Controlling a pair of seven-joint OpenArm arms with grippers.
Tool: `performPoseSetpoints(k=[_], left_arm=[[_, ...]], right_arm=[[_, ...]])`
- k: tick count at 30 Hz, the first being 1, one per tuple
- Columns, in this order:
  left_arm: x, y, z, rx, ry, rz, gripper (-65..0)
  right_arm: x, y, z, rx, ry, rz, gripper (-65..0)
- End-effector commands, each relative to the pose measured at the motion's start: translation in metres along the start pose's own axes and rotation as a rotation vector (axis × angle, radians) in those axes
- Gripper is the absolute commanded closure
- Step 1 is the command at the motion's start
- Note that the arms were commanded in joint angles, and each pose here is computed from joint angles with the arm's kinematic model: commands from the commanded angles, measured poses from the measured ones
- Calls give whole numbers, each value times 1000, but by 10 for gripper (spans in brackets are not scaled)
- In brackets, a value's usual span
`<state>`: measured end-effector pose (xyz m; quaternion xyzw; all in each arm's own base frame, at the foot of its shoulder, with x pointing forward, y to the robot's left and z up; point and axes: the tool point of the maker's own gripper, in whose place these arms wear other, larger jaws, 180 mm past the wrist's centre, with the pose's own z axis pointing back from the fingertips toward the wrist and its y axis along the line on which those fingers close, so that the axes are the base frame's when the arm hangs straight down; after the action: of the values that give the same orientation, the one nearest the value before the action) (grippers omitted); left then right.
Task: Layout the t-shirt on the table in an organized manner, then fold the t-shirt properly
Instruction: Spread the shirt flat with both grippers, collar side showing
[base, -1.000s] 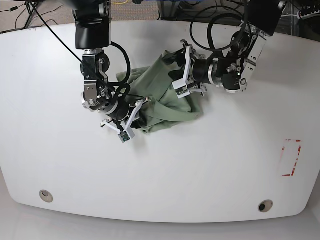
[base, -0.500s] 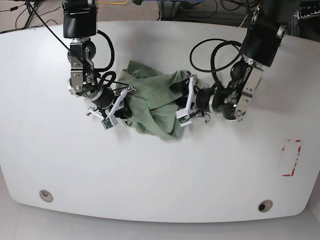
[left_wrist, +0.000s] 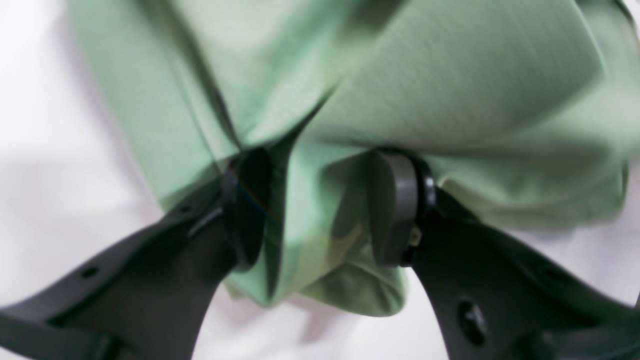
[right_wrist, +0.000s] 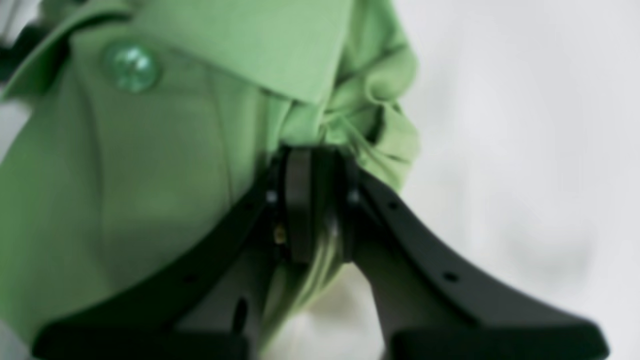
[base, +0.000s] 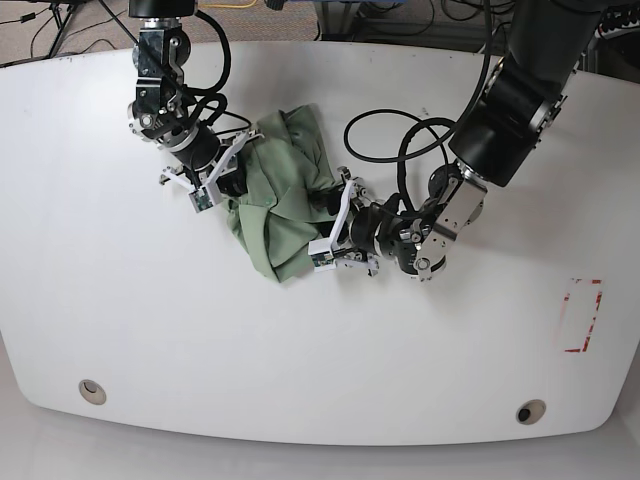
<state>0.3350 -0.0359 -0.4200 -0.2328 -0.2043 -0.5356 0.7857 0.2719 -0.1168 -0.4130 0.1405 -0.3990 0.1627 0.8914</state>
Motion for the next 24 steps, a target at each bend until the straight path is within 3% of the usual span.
performPoseSetpoints(k=[1,6,14,24], left_arm=[[-31,33,16,120,190,-25,-306],[-26,61,41,186,223,-47,-306],[24,74,87,304,146,-123,-306],[41,40,119,385,45,-155,-306]], right_arm=[[1,1,6,-2,6,27,-73],[11,3,12,-11,-18,50,-73],[35,3,25,-34,-23,113,-73],[79,30,28,-10,-80,167,-73]])
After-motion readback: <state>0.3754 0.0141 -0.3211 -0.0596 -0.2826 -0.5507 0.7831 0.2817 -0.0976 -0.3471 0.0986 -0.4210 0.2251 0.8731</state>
